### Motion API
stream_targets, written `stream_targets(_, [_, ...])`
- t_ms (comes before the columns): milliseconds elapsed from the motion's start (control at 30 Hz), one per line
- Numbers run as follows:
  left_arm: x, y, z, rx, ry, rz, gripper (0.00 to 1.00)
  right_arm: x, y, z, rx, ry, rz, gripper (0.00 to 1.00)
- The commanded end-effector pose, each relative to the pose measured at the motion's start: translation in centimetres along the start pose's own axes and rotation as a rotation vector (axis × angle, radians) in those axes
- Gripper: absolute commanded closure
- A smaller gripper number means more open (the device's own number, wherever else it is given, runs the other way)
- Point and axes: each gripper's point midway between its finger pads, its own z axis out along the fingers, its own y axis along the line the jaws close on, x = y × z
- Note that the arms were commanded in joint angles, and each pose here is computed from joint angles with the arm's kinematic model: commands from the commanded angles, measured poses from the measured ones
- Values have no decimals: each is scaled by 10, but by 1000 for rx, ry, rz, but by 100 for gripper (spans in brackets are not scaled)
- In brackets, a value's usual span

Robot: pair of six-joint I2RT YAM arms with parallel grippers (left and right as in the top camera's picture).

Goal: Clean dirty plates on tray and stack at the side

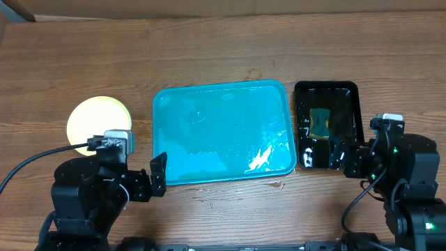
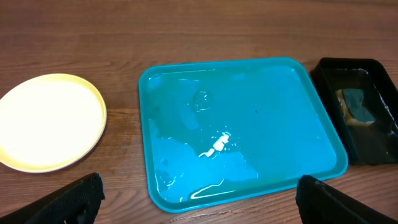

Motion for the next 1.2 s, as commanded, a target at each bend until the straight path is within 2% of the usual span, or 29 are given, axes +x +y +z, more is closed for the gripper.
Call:
stream_targets(0, [4, -1, 2, 4, 10, 27, 0, 2, -1, 1, 1, 4, 3, 0])
stream_targets(900, [4, -1, 2, 4, 10, 27, 0, 8, -6, -3, 30, 15, 5, 0])
stream_targets(1167, [4, -1, 2, 4, 10, 27, 0, -23, 6, -13, -65, -378, -57, 0])
